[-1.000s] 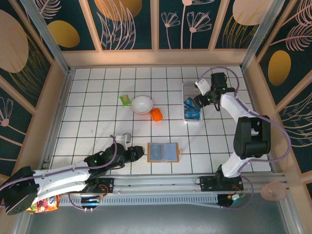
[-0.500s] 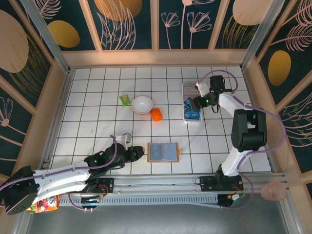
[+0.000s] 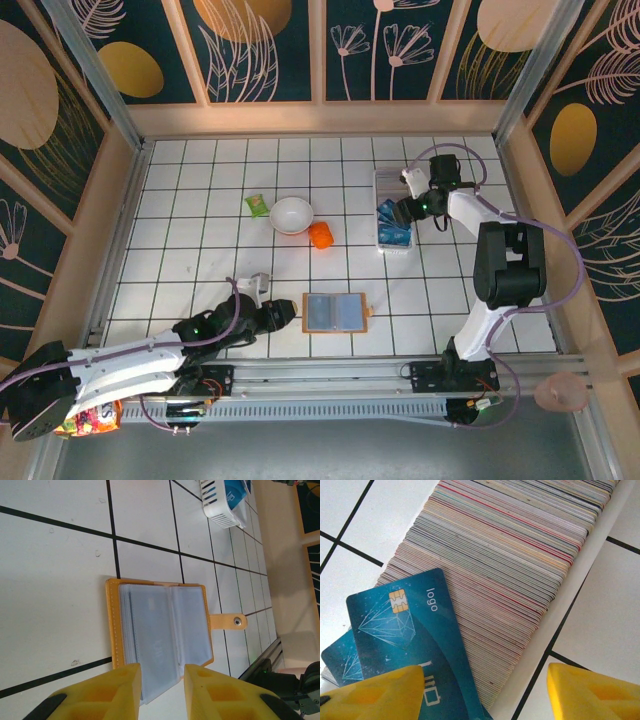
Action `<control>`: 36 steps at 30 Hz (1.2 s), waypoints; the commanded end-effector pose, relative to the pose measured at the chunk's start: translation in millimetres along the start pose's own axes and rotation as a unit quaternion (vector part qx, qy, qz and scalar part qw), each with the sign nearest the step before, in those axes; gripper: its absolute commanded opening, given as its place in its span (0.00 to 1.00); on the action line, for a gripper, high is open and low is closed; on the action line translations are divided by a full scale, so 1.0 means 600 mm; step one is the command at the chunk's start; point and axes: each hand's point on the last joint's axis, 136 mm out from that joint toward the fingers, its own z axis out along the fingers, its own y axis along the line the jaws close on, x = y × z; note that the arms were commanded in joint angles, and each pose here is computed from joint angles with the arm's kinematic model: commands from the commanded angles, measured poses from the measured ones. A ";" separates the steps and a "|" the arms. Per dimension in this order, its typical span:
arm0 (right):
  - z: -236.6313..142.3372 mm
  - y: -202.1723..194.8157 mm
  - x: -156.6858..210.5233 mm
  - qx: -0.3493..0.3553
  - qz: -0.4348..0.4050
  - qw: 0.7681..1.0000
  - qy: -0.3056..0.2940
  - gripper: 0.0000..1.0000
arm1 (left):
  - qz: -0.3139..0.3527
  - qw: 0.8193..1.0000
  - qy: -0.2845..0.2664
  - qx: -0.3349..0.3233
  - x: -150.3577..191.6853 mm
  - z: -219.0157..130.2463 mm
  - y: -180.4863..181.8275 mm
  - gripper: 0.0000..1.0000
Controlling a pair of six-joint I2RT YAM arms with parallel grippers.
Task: Put the credit cards into the card holder
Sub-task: Pick up the credit card from the storage box.
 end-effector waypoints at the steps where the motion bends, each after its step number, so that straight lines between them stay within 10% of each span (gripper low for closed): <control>1: 0.007 -0.012 0.003 0.010 0.007 1.000 0.010 0.63 | -0.003 1.000 -0.011 0.011 -0.007 -0.003 -0.010 0.28; 20: -0.014 0.009 0.001 -0.032 0.059 0.998 -0.008 0.46 | -0.005 1.000 -0.014 0.012 -0.007 -0.006 -0.007 0.27; 36: -0.105 0.016 -0.063 -0.053 0.116 0.980 -0.154 0.64 | -0.005 1.000 -0.016 0.018 -0.009 -0.007 -0.011 0.26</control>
